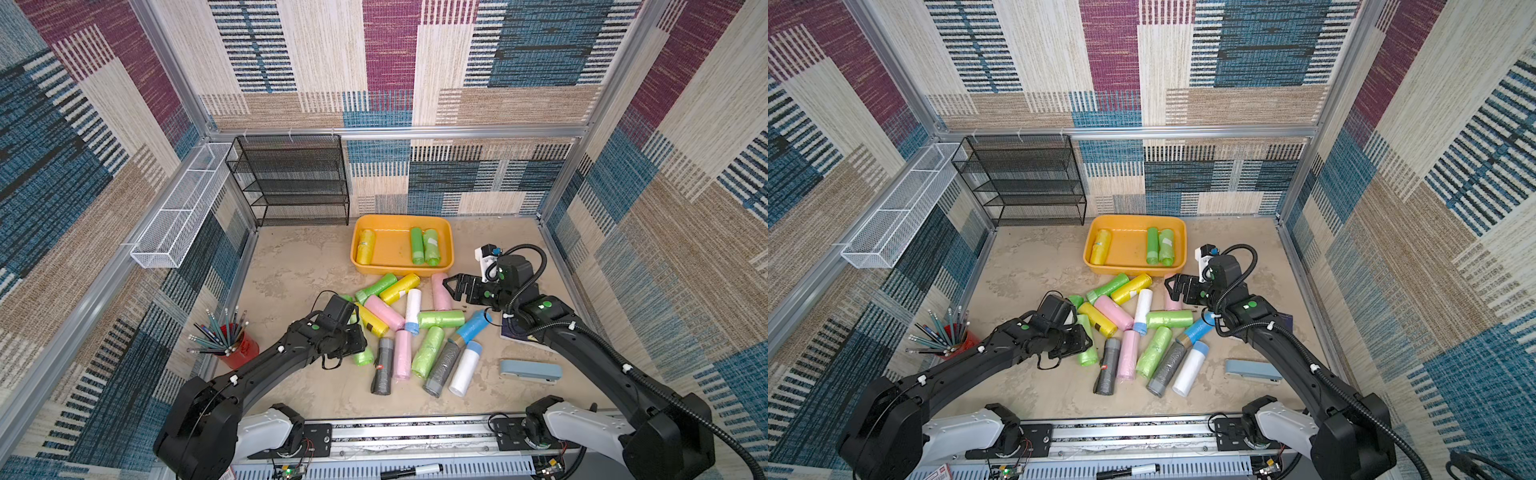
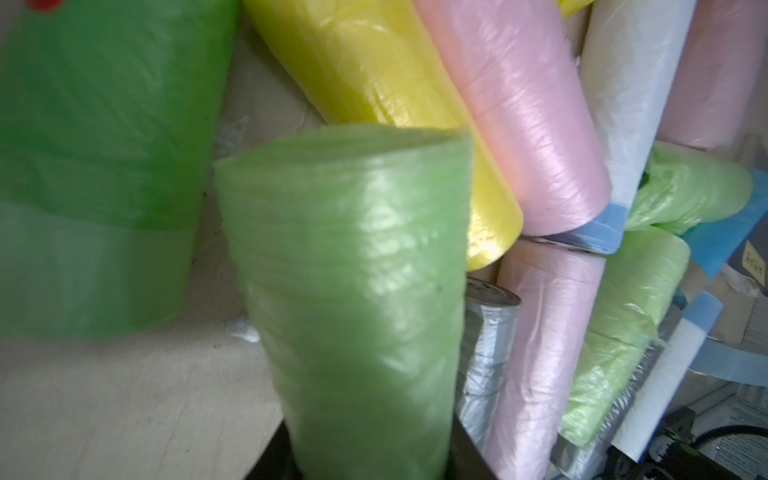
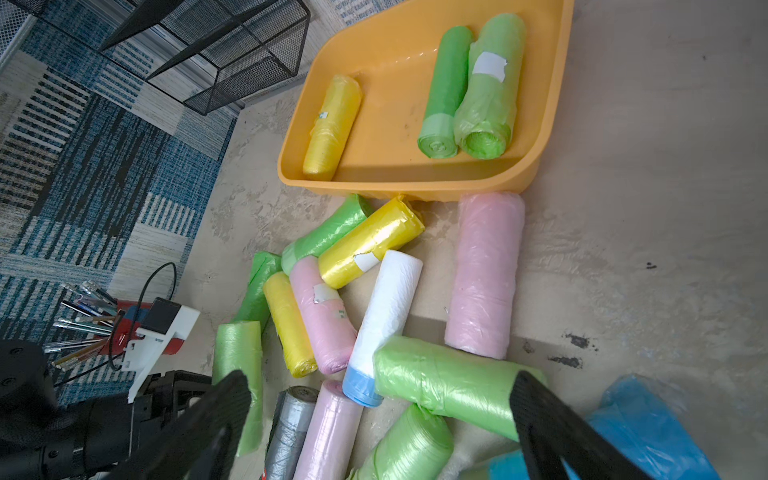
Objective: Put the roll of trash bags into the storage box
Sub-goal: Pick up the roll of trash bags from the center of the board.
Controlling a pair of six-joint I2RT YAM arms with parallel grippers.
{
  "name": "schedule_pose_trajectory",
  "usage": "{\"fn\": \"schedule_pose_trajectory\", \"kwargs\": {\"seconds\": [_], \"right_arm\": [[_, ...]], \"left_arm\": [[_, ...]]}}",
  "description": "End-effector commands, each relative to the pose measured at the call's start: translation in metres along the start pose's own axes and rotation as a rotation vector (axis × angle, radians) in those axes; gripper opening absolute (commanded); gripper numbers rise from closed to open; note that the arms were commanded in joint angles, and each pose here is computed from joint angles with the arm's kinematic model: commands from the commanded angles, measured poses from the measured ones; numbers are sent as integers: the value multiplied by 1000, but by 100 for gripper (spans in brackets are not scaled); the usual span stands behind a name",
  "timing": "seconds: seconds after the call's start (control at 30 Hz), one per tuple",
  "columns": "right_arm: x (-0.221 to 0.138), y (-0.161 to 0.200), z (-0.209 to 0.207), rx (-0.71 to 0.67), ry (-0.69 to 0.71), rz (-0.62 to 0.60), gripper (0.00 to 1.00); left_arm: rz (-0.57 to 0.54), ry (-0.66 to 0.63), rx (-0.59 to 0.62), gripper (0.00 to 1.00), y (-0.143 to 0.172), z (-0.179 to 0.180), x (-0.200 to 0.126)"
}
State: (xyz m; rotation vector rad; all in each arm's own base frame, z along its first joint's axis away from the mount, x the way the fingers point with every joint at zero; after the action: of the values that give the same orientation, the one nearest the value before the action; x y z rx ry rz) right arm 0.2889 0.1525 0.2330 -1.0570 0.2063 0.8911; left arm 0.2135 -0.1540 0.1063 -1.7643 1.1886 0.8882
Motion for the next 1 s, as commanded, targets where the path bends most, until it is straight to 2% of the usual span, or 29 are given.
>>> {"fn": "schedule_pose_trajectory", "kwargs": {"seconds": [0.0, 0.47, 0.97], "right_arm": [[0, -2, 3, 3, -18, -8, 99], [4, 0, 3, 21, -33, -2, 99], [18, -2, 9, 54, -94, 23, 99]], "left_arm": [[-23, 9, 28, 38, -5, -5, -8], [-57, 65, 66, 38, -22, -28, -22], [-94, 100, 138, 38, -54, -62, -34]]}}
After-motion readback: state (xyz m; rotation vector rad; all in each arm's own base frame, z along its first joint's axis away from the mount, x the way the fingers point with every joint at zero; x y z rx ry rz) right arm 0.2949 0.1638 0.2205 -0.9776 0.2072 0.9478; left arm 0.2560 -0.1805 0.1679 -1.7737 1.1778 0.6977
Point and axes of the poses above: each gripper's point midway between its finger pads, its own x axis out along the fingers, its own z axis along the line the jaws close on, y = z × x, the point moved 4 cm from there along -x, back along the fingers, and after that the axes turned 2 degrees about -x, right-handed, at the moved point
